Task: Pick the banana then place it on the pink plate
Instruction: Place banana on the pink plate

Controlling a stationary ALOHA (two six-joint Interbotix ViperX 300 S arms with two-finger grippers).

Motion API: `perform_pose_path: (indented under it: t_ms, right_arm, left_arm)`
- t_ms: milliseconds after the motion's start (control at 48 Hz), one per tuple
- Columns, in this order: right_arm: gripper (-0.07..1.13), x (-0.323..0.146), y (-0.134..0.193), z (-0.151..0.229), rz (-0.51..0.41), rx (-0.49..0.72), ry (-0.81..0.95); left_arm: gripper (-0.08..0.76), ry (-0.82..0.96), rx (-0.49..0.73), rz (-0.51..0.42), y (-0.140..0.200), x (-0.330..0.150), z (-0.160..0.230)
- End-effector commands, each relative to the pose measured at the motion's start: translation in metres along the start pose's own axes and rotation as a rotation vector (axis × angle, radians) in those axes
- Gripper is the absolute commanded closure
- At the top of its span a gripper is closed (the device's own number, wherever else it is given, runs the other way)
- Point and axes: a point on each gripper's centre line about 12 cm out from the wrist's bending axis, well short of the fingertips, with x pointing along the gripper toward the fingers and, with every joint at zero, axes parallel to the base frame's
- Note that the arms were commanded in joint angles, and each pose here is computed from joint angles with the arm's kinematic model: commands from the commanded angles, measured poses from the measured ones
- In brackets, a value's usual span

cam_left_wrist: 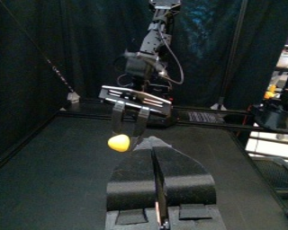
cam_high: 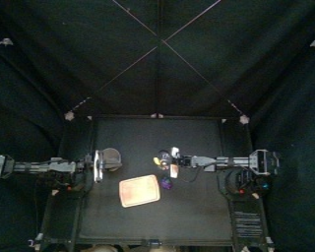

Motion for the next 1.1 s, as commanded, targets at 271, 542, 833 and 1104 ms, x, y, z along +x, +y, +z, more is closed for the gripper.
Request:
perform_pose_path:
  t_ms: [271, 542, 833, 1104]
  right_arm:
    - [0.48, 0.057, -0.006, 0.080, 0.001, 0.053, -0.427]
    - [0.48, 0.117, -0.011, 0.113, -0.009, 0.132, -0.535]
    - [0.48, 0.154, -0.015, 0.145, -0.014, 0.150, -0.609]
    - [0.39, 0.179, -0.005, 0.155, 0.004, 0.178, -0.557]
  left_arm:
    - [0.631, -0.055, 0.002, -0.007, -0.002, 0.005, 0.019]
    - [0.631, -0.056, 0.003, -0.007, -0.002, 0.005, 0.020]
    - [0.631, -0.055, 0.005, -0.008, -0.002, 0.005, 0.019]
    - [0.631, -0.051, 0.002, -0.002, -0.001, 0.004, 0.017]
